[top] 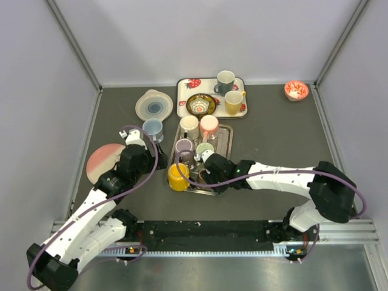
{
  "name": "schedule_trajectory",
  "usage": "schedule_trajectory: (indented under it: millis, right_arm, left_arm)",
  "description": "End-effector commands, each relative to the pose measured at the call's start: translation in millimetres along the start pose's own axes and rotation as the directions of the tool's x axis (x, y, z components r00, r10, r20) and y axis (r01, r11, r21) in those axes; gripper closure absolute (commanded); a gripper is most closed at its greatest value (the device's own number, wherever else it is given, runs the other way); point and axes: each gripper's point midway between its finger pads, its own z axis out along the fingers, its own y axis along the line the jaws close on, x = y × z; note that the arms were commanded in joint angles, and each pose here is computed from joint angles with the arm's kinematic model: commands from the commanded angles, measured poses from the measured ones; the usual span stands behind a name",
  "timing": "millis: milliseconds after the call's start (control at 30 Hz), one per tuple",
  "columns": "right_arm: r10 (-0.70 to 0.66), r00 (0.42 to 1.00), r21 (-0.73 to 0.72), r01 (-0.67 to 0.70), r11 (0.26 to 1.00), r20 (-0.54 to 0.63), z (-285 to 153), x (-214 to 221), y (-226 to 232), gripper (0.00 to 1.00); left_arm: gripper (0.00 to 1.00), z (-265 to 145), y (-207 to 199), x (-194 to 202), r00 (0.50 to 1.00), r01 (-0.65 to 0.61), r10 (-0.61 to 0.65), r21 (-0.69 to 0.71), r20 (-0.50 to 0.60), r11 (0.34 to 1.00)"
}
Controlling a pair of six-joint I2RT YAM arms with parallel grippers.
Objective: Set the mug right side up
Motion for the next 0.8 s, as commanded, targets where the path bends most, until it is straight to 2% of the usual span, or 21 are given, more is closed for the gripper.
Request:
schedule_trajectory:
  millis: [0,167,300,533,733,767]
  right_arm:
    - [-0.005,0.995,-0.005,0.006,1.000,0.096,1.7,-36.1,8.1,0.56]
    - [0.002,0.994,-0.014,-0.001,1.000,0.113,4.4,-42.5,11.1,0.47]
    - [0.007,0.992,-0.012,-0.006,1.000,0.126,6.2,-47.8,11.9,0.48]
    - [0.012,0.993,0.008,-0.013,1.000,0.121,13.3,-49.4,10.2,0.59]
    - [0.016,0.993,0.015,-0.018,1.000,0.118,15.7,-49.0,9.5,0.70]
    - [0.016,0.993,0.015,-0.018,1.000,0.118,15.7,-49.0,9.5,0.74]
  left_arm:
    - [0.08,-2.7,-5.7,-11.2,0.999,0.015,-0.016,0.025,0.049,1.000]
    - [0.08,-3.2,-5.7,-11.7,0.999,0.009,-0.011,0.026,0.051,1.000]
    - [0.08,-2.7,-6.7,-11.3,0.999,0.008,-0.010,0.030,0.049,1.000]
    - [0.09,-1.0,-5.3,-6.9,0.999,0.013,-0.014,0.028,0.037,1.000]
    - [0.09,-1.7,-4.5,-6.1,0.999,0.012,-0.013,0.030,0.040,0.999]
    - [0.09,-2.0,-4.8,-6.7,0.999,0.012,-0.013,0.031,0.041,0.999]
